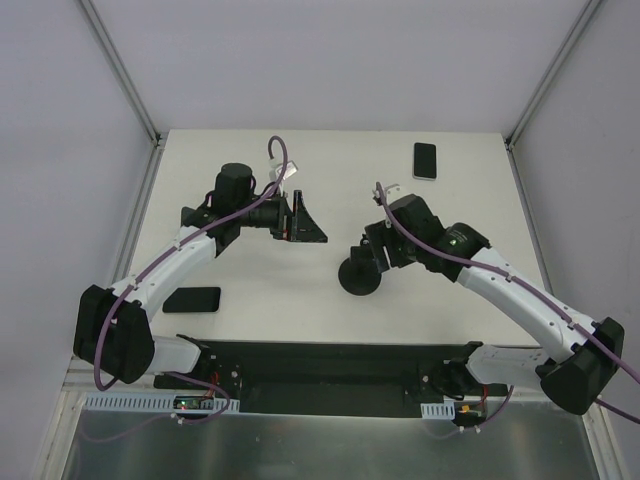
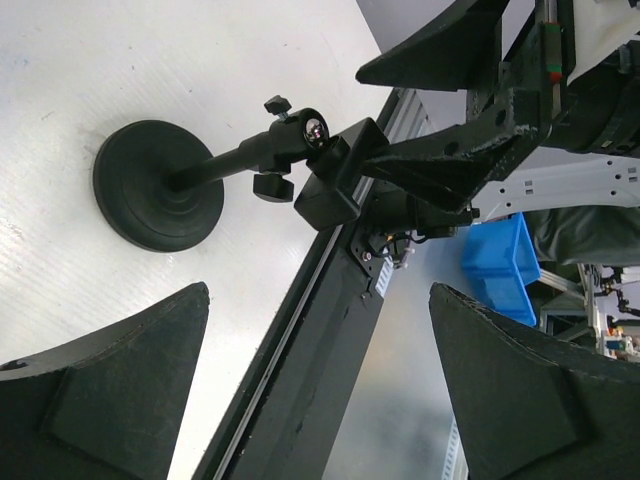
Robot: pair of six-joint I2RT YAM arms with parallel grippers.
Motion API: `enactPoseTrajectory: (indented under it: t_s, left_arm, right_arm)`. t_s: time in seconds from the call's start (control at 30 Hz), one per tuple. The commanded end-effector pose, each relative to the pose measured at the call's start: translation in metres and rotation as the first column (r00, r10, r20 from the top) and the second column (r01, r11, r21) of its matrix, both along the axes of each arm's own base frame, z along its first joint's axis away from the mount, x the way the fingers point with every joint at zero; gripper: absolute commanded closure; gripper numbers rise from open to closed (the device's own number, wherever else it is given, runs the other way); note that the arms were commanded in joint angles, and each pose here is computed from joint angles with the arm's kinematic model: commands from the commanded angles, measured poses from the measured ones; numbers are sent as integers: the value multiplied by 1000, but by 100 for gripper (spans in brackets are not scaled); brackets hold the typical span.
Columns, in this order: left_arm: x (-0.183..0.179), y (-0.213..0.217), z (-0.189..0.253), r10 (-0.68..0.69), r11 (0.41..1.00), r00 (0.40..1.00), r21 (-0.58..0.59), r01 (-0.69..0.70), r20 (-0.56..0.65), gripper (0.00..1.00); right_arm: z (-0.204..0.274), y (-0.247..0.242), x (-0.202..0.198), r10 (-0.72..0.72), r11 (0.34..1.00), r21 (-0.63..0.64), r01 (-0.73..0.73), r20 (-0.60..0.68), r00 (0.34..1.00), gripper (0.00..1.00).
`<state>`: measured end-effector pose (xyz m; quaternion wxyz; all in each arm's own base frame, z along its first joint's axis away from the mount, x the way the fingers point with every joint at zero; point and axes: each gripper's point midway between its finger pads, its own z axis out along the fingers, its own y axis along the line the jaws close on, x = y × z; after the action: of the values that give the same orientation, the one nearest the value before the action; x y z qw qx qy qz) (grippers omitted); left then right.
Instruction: Place the phone on the phone stand
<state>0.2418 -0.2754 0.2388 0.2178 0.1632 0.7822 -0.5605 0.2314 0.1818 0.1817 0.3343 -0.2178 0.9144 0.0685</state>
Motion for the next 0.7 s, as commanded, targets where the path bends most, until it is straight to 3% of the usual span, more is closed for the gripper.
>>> enactPoseTrajectory:
  t_s: [0.0,0.13,0.3,0.53,0.6,0.67]
  left_arm:
    - [-4,-5,7,-33,999,999,-30,33,26,10]
    - [-6,-4,9,-35,999,999,-33,36,30,10]
    - [-7,-3,14,-35,999,998,-39,36,44,9]
    - [-10,-2,20,-37,998,998,-47,39,58,6]
    - [-10,-2,21,-30,998,998,-47,33,58,6]
    - [-10,-2,22,-29,998,998,-52,32,53,6]
  right_arm:
    - [12,-15,7,-99,995,-19,100,48,994,27]
    - [20,-7,0,-67,996,62,63,56,996,28]
    - [58,-5,6,-102,973,222,56,203,974,24]
    - [81,-53,55,-444,856,400,327,244,863,1]
    - [78,-83,85,-568,781,427,456,182,802,3]
    - [60,-90,110,-603,743,418,523,77,794,3]
